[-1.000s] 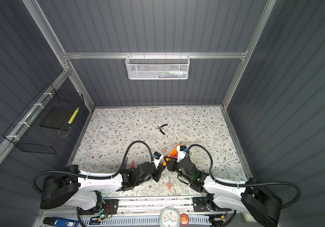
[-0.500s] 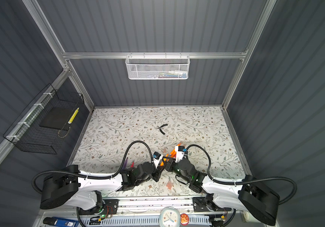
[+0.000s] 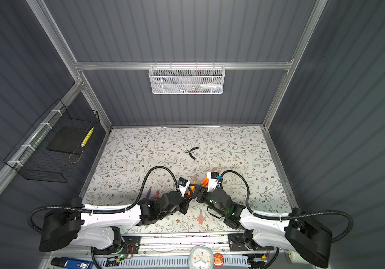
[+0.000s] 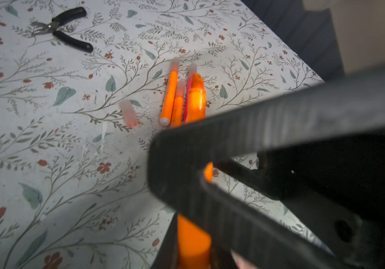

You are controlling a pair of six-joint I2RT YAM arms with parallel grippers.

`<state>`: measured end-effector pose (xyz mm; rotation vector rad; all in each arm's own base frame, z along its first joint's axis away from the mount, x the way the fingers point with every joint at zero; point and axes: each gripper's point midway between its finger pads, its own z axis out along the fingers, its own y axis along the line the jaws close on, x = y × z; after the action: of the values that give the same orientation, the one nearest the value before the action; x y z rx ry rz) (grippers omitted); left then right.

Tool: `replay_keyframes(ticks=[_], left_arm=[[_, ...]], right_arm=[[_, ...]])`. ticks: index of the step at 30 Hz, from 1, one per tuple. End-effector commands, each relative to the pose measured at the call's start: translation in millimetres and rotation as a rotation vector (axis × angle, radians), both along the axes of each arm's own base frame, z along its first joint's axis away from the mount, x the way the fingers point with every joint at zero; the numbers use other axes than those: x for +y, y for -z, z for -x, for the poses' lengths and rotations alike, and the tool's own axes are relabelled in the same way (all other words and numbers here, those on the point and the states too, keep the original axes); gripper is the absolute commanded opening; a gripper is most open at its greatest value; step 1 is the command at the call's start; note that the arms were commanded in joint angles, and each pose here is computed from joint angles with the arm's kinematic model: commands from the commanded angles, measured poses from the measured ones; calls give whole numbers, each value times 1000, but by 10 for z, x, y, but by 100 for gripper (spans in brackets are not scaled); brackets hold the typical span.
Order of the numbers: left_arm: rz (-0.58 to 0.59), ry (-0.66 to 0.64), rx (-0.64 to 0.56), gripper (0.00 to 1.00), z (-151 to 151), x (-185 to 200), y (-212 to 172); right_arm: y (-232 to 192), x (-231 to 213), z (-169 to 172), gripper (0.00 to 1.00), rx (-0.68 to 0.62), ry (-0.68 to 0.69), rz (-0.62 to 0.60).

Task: Insert the pens into the pen caps
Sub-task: 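Move the right gripper to the translucent pink cap and grasp it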

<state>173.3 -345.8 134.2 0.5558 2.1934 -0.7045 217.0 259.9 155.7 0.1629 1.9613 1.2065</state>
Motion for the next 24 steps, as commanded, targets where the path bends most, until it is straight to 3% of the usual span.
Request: replay_keyframes(ticks=[1, 4, 7, 11, 13, 17, 22, 24], left_arm=[[12, -50, 118, 0, 47, 156, -455], [4, -110, 68, 0, -66, 358, -931], [10, -198, -104, 0, -279, 553, -1284], [58, -362, -344, 0, -543, 890, -1200], [51, -439, -338, 0, -603, 1109, -915], [-1, -454, -348, 0, -631, 1230, -850], [-33, -398, -349, 0, -657, 1056, -687], [-83, -444, -344, 0, -720, 1082, -599]], right_arm=[[-146, -113, -87, 77, -26, 69, 68], [-296, -254, -140, 79, -74, 129, 71], [-433, -518, -286, 79, -110, 262, 109], [-313, -817, -388, 76, -32, 382, 184], [-173, -864, -381, 75, -1, 387, 245], [27, -873, -402, 72, 86, 384, 379], [111, -549, -506, 69, 128, 274, 476], [174, -433, -590, 67, 161, 244, 549]])
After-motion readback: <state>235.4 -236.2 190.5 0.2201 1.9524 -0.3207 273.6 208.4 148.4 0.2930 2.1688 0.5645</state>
